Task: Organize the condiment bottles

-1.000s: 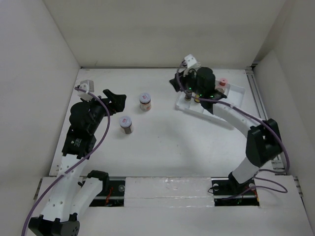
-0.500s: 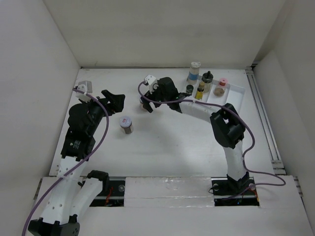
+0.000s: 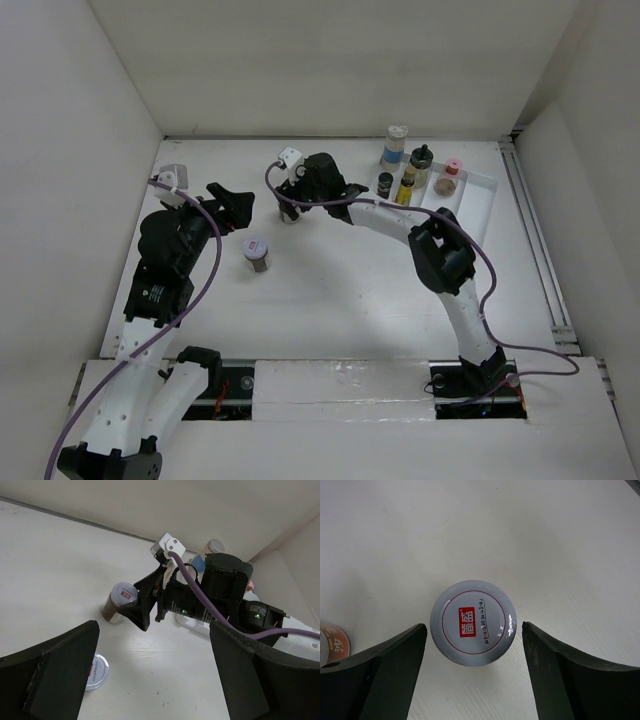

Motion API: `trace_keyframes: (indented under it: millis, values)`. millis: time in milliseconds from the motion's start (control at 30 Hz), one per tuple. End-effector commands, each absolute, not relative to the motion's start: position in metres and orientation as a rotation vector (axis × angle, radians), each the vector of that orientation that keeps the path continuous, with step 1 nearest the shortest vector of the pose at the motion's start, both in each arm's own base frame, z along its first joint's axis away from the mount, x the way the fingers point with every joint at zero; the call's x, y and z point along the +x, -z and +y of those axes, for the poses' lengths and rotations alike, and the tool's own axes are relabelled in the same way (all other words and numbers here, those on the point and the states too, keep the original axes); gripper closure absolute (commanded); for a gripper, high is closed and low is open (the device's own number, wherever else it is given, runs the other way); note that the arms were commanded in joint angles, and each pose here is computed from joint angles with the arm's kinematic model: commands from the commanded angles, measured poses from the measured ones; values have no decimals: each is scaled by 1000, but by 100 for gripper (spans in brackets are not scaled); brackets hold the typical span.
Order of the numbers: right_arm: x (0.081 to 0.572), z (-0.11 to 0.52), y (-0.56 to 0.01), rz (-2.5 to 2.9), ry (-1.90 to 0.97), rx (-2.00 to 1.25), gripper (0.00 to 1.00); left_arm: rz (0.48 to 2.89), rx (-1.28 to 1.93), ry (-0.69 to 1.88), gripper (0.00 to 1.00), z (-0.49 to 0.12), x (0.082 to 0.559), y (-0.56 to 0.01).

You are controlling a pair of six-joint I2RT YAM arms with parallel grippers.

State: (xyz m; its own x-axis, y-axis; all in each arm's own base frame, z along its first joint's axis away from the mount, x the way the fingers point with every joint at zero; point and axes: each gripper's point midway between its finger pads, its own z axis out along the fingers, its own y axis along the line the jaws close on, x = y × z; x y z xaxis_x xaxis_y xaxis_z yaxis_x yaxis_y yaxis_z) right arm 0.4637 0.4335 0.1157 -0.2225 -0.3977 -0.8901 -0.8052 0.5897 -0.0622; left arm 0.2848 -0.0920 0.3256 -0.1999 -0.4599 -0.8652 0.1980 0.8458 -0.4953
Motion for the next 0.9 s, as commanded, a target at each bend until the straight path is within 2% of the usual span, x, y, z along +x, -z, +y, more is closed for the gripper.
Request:
trace_keyframes:
  millis: [0,133,200,267,300,400,500,533,600,633,733,867]
  values:
    - [474,443,-147,1772,-515,-939,17,1633,-172,616,12,-95,285,-337]
    - [476,445,-146,1776,-521,-931,34,1622,-177,610,12,-93,286,-339]
    - [473,447,-167,1740,-554,-900,44,1610,-175,612,12,-93,284,-342]
    - [462,443,-184,1703,-591,-885,48,1610,-175,612,12,-93,284,-342]
    - [454,439,-228,1628,-617,-857,48,1610,-175,612,12,-93,284,-342]
    - [438,415,-309,1474,-656,-803,50,1601,-173,613,12,-92,281,-345]
    - [424,386,-353,1407,-661,-766,50,1600,-173,614,12,-92,281,-345]
    - [407,373,-387,1346,-663,-747,50,1600,-173,614,12,-92,281,-345]
    - [402,351,-399,1334,-642,-721,50,1590,-171,615,12,-92,279,-348]
    - [391,336,-424,1290,-634,-700,50,1590,-171,615,12,-92,279,-348]
    - [390,297,-425,1333,-562,-634,50,1591,-164,622,12,-93,278,-348]
    - [378,216,-455,1331,-409,-486,50,1591,-164,622,12,-93,278,-348]
